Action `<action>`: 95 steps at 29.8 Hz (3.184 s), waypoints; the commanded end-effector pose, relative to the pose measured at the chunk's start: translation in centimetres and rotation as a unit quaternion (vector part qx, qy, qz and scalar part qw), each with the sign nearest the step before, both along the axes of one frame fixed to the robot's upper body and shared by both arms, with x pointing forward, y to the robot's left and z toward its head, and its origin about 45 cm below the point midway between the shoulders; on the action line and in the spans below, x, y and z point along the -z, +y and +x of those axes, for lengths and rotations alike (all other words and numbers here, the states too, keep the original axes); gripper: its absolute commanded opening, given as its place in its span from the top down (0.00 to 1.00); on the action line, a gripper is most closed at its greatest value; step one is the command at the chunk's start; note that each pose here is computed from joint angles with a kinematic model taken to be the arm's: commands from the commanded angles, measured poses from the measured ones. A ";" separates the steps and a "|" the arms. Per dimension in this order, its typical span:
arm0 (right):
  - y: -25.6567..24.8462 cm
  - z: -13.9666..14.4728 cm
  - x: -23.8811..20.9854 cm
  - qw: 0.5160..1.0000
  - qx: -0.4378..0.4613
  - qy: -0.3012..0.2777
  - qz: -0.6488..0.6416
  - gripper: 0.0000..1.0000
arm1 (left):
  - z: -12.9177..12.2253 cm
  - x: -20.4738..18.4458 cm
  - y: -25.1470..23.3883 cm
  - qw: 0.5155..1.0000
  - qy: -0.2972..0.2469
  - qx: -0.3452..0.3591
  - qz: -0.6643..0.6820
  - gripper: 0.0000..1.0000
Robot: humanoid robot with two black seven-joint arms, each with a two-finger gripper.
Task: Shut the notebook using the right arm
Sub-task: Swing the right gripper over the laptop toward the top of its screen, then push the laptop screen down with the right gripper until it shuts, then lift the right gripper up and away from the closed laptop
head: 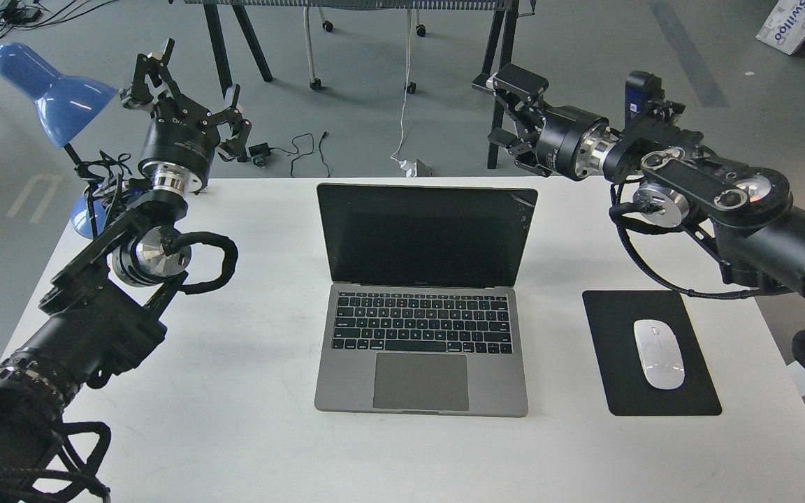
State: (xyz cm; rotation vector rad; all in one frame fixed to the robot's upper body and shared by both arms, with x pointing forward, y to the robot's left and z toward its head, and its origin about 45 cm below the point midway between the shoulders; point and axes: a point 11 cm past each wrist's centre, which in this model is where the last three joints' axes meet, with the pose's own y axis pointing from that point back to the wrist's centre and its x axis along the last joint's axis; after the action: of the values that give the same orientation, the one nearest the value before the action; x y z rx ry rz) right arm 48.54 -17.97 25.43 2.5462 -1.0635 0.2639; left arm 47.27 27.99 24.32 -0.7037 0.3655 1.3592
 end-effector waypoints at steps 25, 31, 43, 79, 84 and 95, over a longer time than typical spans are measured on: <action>3.0 -3.2 1.6 0.992 -0.118 0.045 -0.031 0.00 | 0.0 0.1 0.0 1.000 0.001 0.000 -0.001 0.00; 3.7 -4.8 2.1 0.985 -0.157 0.066 -0.031 0.00 | 0.0 0.1 0.0 1.000 0.000 0.000 -0.001 0.00; 5.7 -8.7 5.0 0.970 -0.216 0.107 -0.044 0.00 | 0.0 0.1 0.0 1.000 0.001 0.000 -0.001 0.00; 5.6 -16.0 14.8 0.933 -0.267 0.215 -0.113 0.00 | 0.0 0.1 0.0 1.000 0.001 0.000 -0.001 0.00; 6.4 -13.9 12.3 0.943 -0.259 0.183 -0.098 0.00 | 0.0 0.1 0.0 1.000 0.001 0.000 -0.001 0.00; 6.4 -6.6 4.6 0.981 -0.173 0.083 -0.024 0.00 | 0.0 0.1 0.0 1.000 0.000 0.000 -0.001 0.00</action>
State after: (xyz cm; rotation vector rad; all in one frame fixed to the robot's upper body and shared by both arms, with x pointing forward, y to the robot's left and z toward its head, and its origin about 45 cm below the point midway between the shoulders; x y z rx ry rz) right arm 39.69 -10.79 18.90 2.6165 -0.4168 0.1344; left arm 47.24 28.02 24.25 -0.7042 0.3674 1.3601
